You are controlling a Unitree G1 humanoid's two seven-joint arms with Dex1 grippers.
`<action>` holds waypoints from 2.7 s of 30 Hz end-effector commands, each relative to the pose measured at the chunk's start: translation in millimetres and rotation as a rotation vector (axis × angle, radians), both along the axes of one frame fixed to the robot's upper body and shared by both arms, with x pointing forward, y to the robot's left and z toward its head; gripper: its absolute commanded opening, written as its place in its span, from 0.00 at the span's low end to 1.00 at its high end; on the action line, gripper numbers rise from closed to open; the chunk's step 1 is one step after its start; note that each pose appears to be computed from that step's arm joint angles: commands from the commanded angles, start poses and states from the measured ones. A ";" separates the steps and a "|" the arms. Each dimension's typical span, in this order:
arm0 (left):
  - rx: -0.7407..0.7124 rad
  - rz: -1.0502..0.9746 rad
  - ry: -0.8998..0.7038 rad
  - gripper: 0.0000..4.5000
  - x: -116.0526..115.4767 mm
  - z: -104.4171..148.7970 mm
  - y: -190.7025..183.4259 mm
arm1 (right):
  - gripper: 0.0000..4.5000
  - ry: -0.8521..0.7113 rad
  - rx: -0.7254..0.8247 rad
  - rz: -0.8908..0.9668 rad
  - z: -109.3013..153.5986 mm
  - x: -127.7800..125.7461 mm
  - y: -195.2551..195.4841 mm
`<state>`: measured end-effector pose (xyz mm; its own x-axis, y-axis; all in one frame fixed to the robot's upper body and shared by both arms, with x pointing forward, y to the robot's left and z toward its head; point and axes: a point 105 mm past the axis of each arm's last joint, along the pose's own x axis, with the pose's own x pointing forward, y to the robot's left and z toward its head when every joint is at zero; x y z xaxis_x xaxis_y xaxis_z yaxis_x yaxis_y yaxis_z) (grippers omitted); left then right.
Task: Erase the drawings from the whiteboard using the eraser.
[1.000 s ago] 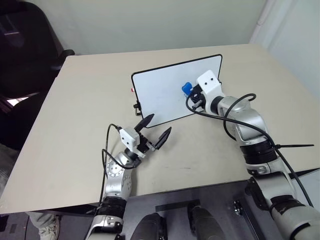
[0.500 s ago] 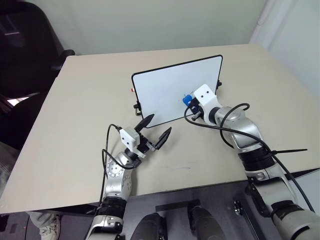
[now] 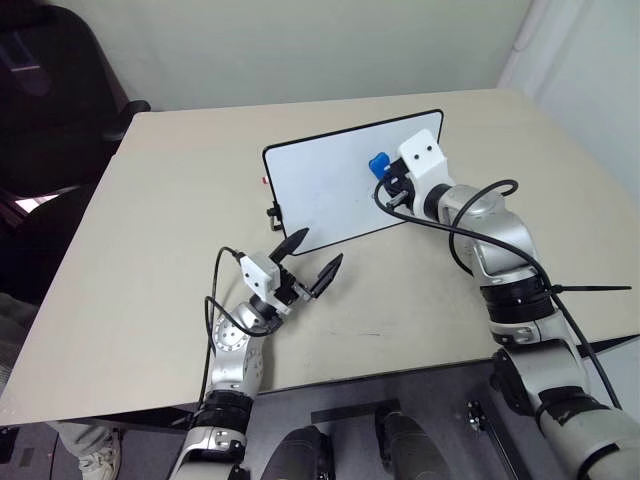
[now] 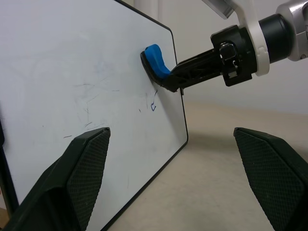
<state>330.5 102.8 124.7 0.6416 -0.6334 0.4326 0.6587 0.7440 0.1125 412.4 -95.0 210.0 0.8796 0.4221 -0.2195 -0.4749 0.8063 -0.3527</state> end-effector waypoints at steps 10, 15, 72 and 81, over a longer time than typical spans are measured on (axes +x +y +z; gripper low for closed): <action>-0.005 0.002 -0.004 1.00 -0.3 -0.7 -1.6 | 0.17 0.093 -0.077 -0.014 -35.5 -0.4 0.0; -0.006 -0.005 -0.003 1.00 0.3 -0.4 -3.4 | 0.17 -0.013 -0.027 -0.018 7.4 3.2 -0.1; -0.009 -0.004 -0.003 1.00 4.4 -2.0 -6.2 | 0.17 0.078 -0.049 0.072 -19.4 -5.8 32.6; -0.008 -0.007 -0.010 1.00 3.7 -0.9 -6.1 | 0.17 0.087 -0.059 -0.203 -21.1 18.5 -28.6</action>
